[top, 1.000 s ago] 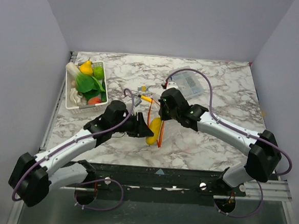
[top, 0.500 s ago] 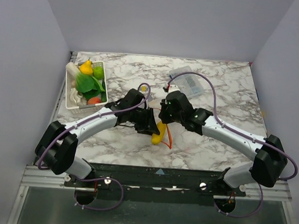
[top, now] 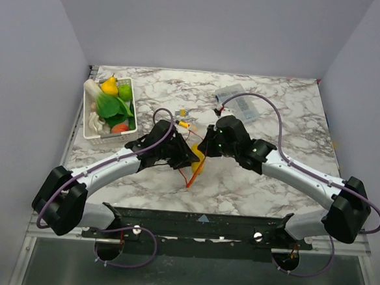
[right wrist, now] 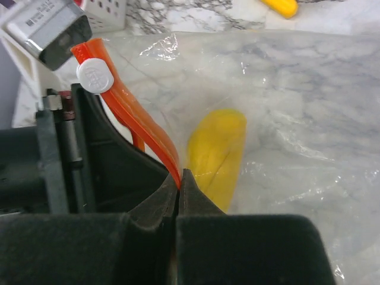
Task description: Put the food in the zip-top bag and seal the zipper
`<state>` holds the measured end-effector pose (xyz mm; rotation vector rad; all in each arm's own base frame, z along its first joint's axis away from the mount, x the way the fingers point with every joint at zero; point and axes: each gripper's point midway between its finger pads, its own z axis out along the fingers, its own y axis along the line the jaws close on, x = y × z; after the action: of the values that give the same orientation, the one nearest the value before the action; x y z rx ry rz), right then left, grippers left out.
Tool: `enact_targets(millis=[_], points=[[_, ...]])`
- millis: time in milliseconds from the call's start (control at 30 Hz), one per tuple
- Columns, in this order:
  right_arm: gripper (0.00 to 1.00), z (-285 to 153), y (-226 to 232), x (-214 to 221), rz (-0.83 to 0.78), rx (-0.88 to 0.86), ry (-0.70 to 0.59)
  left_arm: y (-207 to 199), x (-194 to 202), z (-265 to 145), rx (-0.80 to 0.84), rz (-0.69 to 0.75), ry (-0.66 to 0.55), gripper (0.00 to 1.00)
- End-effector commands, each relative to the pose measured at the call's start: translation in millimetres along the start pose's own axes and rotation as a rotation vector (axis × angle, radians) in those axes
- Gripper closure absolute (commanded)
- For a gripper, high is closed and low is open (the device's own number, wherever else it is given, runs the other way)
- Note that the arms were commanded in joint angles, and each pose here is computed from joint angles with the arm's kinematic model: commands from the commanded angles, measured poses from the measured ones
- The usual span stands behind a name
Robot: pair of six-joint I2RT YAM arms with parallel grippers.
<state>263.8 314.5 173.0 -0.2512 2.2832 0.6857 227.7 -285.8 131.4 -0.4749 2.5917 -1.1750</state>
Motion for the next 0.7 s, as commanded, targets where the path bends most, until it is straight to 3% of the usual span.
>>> enact_targets(millis=[0, 167, 367, 467, 667], points=[[1.0, -20.4, 29.3, -14.2, 0.197, -0.135, -0.062, -23.1, -42.2, -6.8, 0.055, -0.083, -0.283, 0.84], [0.99, -31.4, 14.6, -23.9, 0.257, -0.072, -0.139, -22.4, -42.2, -6.9, 0.011, -0.029, -0.285, 0.74], [0.99, -32.6, 4.7, -23.4, 0.244, -0.032, -0.158, -23.9, -29.3, -14.9, 0.032, 0.072, -0.275, 0.33], [0.99, -28.7, -3.7, -17.5, 0.235, 0.004, -0.15, -32.9, -26.1, -29.1, 0.06, 0.142, -0.286, 0.18], [0.99, -26.7, -18.6, -17.6, 0.204, 0.075, -0.169, -37.6, -19.3, -54.9, 0.11, 0.224, -0.307, 0.11]])
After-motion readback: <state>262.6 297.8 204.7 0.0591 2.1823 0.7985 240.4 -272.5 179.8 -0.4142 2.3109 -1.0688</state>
